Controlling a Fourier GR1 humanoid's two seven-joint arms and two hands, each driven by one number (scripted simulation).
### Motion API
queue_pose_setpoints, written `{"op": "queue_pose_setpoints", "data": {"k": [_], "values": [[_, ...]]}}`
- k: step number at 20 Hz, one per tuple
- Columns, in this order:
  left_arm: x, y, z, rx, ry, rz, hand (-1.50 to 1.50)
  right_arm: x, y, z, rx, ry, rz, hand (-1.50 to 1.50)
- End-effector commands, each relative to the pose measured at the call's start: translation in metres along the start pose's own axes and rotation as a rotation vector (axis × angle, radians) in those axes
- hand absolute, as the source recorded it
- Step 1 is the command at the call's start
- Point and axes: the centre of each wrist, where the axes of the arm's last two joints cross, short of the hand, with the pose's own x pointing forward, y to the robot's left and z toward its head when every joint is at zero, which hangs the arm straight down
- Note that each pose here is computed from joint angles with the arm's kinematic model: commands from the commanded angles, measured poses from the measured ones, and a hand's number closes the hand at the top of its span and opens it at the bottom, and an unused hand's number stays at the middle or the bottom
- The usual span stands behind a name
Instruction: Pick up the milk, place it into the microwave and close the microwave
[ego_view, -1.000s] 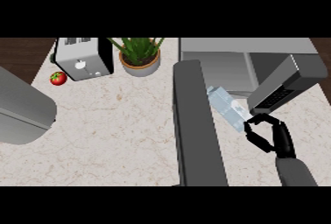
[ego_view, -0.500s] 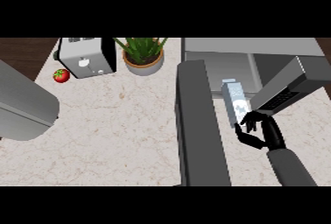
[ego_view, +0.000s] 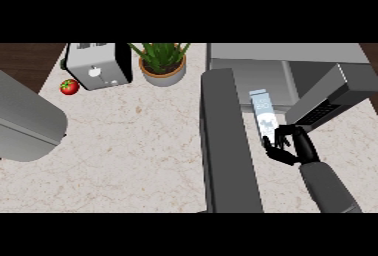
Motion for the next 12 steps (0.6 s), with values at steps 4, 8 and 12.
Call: {"op": "queue_pose_setpoints", "data": {"k": [4, 8, 12], "values": [[0.006, 0.013, -0.002, 0.031, 0.008, -0.021, -1.50, 0.018, 0.019, -0.033, 0.108, -0.165, -0.144, 1.50], [0.012, 0.008, 0.011, 0.028, 0.039, -0.016, -1.50, 0.041, 0.027, -0.064, 0.055, -0.205, -0.087, 1.50], [-0.003, 0.013, 0.005, 0.037, 0.035, -0.024, -1.50, 0.061, 0.023, -0.095, -0.009, -0.154, -0.009, 1.50]]}}
